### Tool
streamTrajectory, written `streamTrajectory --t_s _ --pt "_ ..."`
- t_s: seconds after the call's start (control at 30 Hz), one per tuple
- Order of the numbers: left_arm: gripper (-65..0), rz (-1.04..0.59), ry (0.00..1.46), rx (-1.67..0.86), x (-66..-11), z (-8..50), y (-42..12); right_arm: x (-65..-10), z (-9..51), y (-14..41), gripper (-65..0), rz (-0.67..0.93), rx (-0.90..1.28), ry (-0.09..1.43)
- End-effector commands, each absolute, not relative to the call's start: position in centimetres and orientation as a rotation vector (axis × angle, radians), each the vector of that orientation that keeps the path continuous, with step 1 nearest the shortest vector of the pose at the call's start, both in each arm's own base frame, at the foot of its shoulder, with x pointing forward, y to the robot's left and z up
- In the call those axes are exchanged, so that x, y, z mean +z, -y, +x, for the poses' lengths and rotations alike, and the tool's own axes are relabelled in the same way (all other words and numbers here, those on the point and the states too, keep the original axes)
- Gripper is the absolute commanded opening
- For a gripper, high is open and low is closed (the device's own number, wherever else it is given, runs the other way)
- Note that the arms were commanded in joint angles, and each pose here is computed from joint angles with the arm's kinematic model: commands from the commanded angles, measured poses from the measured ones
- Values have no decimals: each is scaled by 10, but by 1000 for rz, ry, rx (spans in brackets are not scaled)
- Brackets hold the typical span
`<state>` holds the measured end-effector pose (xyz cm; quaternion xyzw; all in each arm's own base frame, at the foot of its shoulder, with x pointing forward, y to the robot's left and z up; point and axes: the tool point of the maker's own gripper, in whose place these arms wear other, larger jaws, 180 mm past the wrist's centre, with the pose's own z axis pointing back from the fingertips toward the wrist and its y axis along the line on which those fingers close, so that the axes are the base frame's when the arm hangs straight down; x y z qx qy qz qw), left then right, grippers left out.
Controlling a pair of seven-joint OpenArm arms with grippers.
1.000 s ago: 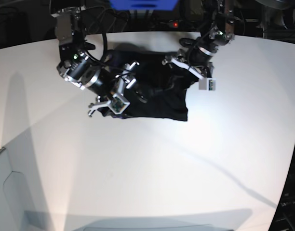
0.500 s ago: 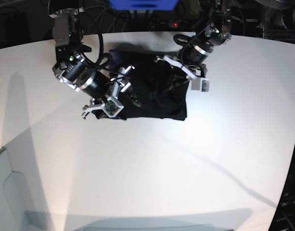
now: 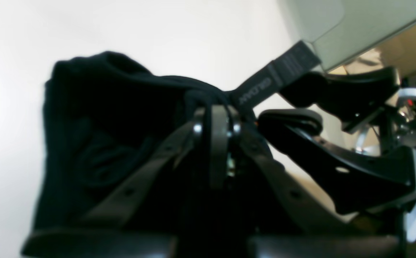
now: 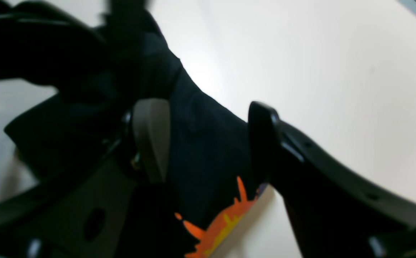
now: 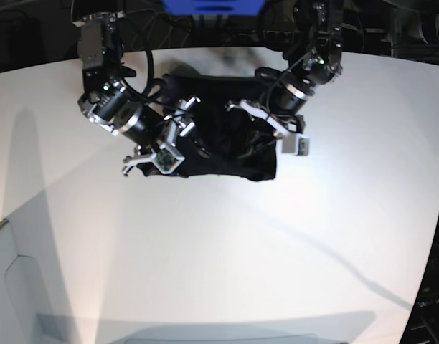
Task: Fold the T-shirt properly
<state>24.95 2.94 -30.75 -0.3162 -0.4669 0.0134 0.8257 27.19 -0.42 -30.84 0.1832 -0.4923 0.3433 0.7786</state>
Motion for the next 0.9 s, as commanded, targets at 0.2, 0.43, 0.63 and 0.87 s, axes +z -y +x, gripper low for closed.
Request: streamTrajectory --t_s 0.2,0.43,0.63,0.87 --pt "-343 -706 965 38 -317 247 -20 -295 276 2 -298 412 741 1115" --pt "-218 -666 991 50 -308 234 -38 -293 283 16 -298 382 703 1128" --pt "-218 -552 1017 84 -312 244 -84 -292 285 19 -298 375 697 1133" --pt "-219 -525 1048 80 -310 261 -94 -292 285 19 -298 377 696 1134"
